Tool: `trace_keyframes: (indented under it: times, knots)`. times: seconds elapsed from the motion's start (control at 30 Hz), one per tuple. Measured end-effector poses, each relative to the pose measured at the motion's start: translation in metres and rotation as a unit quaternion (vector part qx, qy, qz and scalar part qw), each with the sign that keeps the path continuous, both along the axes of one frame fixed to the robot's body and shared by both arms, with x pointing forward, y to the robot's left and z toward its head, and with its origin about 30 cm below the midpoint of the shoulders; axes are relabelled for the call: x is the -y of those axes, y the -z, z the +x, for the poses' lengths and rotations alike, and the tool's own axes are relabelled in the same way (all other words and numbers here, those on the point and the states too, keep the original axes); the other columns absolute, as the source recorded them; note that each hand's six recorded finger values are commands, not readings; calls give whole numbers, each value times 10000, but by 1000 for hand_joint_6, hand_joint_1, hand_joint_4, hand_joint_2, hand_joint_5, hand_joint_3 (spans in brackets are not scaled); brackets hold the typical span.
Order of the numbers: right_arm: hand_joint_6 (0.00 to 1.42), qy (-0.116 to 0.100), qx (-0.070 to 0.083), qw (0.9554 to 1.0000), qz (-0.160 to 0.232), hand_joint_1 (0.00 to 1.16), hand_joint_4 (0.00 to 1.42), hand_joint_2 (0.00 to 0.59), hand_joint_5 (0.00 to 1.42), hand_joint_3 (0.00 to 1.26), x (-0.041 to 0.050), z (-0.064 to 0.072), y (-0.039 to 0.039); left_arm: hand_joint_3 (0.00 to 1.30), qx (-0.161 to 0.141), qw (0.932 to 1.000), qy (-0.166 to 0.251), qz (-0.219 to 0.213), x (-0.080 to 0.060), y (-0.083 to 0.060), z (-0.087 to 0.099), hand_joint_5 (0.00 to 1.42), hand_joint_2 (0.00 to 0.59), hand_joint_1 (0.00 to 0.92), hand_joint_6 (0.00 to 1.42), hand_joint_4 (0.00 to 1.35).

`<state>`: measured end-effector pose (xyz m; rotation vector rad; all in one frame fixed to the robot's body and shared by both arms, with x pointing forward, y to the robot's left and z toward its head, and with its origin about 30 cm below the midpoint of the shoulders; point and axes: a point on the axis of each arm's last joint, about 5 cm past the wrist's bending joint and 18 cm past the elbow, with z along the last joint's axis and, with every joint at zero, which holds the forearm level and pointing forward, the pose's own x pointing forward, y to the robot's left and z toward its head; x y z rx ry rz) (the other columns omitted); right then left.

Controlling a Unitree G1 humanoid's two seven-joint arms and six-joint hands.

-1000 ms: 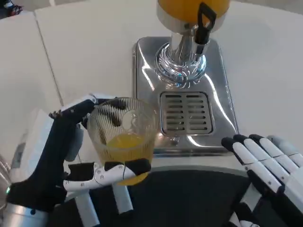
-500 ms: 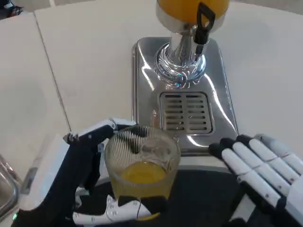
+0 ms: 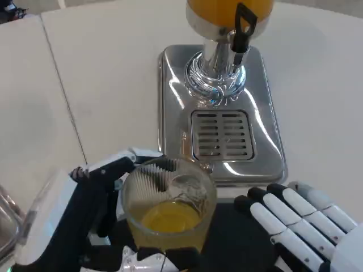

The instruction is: Grasp the cup under the faucet to collect the drink, then remove the cup.

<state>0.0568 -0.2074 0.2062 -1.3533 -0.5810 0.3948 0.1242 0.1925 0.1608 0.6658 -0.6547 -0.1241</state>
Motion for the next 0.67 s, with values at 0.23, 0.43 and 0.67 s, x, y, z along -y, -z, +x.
trace_keyframes:
  times: [0.23,0.43,0.67]
  knots:
    - [0,-13,43,10000,10,120,0,586,0,0,-55,27,31,1207,18,10000,17,-67,15,12,-17,1419,0,791,1424,1072]
    - [0,88,66,9999,124,114,0,586,0,0,-80,33,46,1207,-4,9999,71,-82,33,14,-12,1419,0,791,1424,1072]
    - [0,122,59,9996,233,108,0,586,0,0,-102,26,55,1207,-23,9998,118,-131,59,22,-12,1419,0,791,1424,1073]
